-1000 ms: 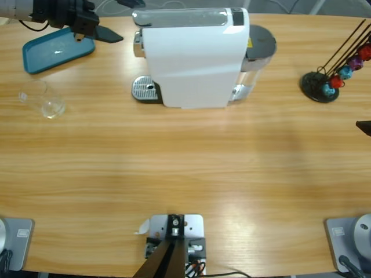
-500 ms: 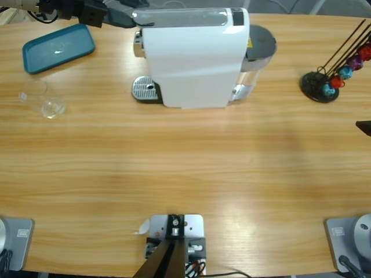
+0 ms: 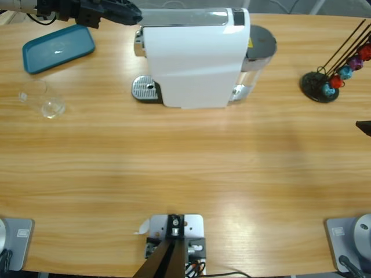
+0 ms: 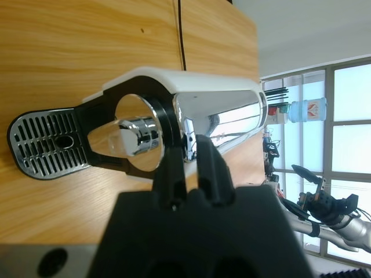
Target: Pour coffee
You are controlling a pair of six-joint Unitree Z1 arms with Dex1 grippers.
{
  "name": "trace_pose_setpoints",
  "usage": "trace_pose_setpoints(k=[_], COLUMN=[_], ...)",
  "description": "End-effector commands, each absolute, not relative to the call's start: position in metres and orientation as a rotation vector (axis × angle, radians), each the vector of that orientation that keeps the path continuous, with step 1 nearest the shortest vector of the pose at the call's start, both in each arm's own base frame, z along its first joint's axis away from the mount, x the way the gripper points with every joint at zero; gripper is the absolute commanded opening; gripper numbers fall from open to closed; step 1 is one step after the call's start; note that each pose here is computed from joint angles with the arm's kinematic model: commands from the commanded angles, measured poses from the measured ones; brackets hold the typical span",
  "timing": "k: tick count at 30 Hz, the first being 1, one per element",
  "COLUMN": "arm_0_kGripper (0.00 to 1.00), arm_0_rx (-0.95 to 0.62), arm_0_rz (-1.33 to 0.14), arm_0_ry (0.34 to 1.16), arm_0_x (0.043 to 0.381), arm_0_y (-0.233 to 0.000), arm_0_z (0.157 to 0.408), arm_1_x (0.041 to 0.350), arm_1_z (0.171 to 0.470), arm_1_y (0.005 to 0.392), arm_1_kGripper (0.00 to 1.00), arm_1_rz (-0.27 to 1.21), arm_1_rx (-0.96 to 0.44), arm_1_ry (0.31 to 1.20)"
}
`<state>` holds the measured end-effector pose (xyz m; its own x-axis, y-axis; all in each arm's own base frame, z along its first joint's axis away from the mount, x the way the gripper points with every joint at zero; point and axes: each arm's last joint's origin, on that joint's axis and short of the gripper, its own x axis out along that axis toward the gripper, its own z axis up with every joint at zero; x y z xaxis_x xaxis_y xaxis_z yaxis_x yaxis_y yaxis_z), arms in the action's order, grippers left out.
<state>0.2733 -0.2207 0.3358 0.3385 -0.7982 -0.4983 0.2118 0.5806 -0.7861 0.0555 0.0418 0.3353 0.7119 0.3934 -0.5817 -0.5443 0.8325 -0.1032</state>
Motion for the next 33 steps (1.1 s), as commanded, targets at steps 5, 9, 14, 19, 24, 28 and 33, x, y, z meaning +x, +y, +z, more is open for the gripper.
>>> trace_pose_setpoints(k=[5,9,14,19,24,28,33], arm_0_kGripper=[0.000,0.000,0.000,0.990,1.000,1.000,1.000], arm_0_rx=[-0.696,-0.701,-0.645,-0.317,0.134,0.474,0.487], arm_0_rz=[-0.981,-1.008,-1.108,-1.196,-1.013,-0.855,-0.854], arm_0_ry=[0.774,0.730,0.659,0.531,0.463,0.516,0.541], arm_0_x=[0.256,0.247,0.234,0.213,0.162,0.128,0.098], arm_0_y=[-0.244,-0.238,-0.240,-0.230,-0.187,-0.160,-0.122], arm_0_z=[0.415,0.431,0.450,0.427,0.401,0.366,0.338], arm_1_x=[0.058,0.070,0.075,0.079,0.081,0.096,0.123], arm_1_z=[0.327,0.326,0.326,0.329,0.326,0.311,0.296], arm_1_y=[0.046,0.057,0.054,0.050,0.032,0.026,0.026], arm_1_kGripper=[1.000,1.000,1.000,0.988,0.720,0.724,0.723], arm_1_rz=[0.542,0.500,0.362,0.252,0.066,-0.020,-0.069], arm_1_rx=[-0.300,-0.339,-0.328,-0.351,-0.214,-0.097,-0.035], arm_1_ry=[0.605,0.656,0.665,0.615,0.575,0.580,0.568])
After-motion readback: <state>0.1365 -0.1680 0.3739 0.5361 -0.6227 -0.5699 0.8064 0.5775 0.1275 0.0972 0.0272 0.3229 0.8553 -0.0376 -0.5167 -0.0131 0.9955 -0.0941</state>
